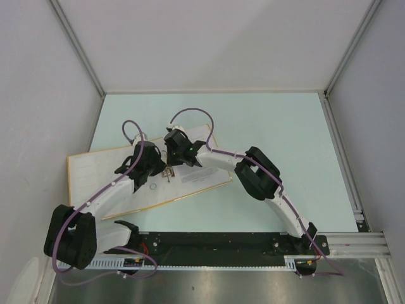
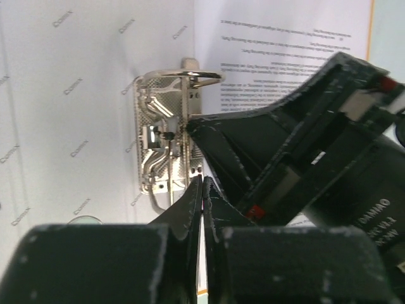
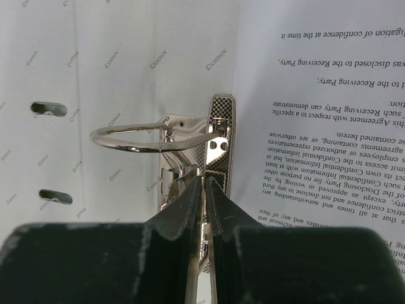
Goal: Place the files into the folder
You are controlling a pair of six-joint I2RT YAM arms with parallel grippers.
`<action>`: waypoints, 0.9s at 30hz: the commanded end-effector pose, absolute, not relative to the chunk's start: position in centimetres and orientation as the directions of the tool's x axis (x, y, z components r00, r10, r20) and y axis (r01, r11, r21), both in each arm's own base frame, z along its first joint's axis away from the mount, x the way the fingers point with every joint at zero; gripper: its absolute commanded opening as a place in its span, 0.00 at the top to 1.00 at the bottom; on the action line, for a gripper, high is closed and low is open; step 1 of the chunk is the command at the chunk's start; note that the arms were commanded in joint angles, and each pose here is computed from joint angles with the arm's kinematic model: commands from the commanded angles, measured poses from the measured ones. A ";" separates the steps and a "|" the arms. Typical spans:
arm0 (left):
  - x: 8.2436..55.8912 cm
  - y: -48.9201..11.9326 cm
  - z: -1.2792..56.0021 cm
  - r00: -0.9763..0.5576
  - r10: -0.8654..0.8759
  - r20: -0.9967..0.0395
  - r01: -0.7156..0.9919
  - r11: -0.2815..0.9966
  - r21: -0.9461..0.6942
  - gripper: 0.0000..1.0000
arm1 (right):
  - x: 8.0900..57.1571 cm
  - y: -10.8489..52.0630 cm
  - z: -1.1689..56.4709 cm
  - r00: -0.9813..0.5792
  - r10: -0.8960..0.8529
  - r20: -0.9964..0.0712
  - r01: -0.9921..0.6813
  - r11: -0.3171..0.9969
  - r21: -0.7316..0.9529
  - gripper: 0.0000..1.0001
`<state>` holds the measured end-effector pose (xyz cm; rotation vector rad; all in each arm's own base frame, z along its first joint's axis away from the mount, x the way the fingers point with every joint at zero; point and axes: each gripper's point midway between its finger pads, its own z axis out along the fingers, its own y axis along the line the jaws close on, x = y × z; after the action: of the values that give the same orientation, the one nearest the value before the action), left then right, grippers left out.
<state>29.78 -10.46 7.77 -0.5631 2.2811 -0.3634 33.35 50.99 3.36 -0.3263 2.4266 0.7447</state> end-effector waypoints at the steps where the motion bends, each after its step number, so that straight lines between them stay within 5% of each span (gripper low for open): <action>1: 29.1 -12.1 7.5 -0.673 -0.483 -0.560 -0.228 0.856 -0.464 0.98 | 29.1 45.0 -8.9 -0.894 -0.230 -0.386 -0.315 0.933 0.173 0.89; 13: 27.9 -12.1 6.2 -0.703 -0.468 -0.535 -0.226 0.861 -0.456 1.00 | 26.5 42.9 -13.3 -0.956 -0.203 -0.211 -0.234 0.962 0.137 0.89; 20: 28.3 -12.4 10.1 -0.675 -0.428 -0.601 -0.131 0.871 -0.473 0.99 | 25.9 44.5 -12.0 -0.948 -0.256 -0.191 -0.296 0.929 0.223 0.88; 22: 28.5 -12.4 12.7 -0.650 -0.424 -0.631 -0.101 0.871 -0.481 0.89 | 26.1 45.5 -10.7 -0.936 -0.283 -0.208 -0.333 0.903 0.271 0.87; 24: 28.6 -12.0 14.8 -0.623 -0.416 -0.662 -0.072 0.874 -0.481 0.64 | 26.6 46.4 -9.6 -0.927 -0.295 -0.231 -0.357 0.881 0.311 0.84; 27: 28.4 -12.5 19.9 -0.580 -0.412 -0.703 0.018 0.856 -0.516 0.47 | 27.6 48.0 -6.5 -0.907 -0.300 -0.294 -0.399 0.836 0.377 0.76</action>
<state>28.16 -11.74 12.28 -0.4006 2.2556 -0.5002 33.17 51.44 3.14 -0.3550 2.5371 0.7897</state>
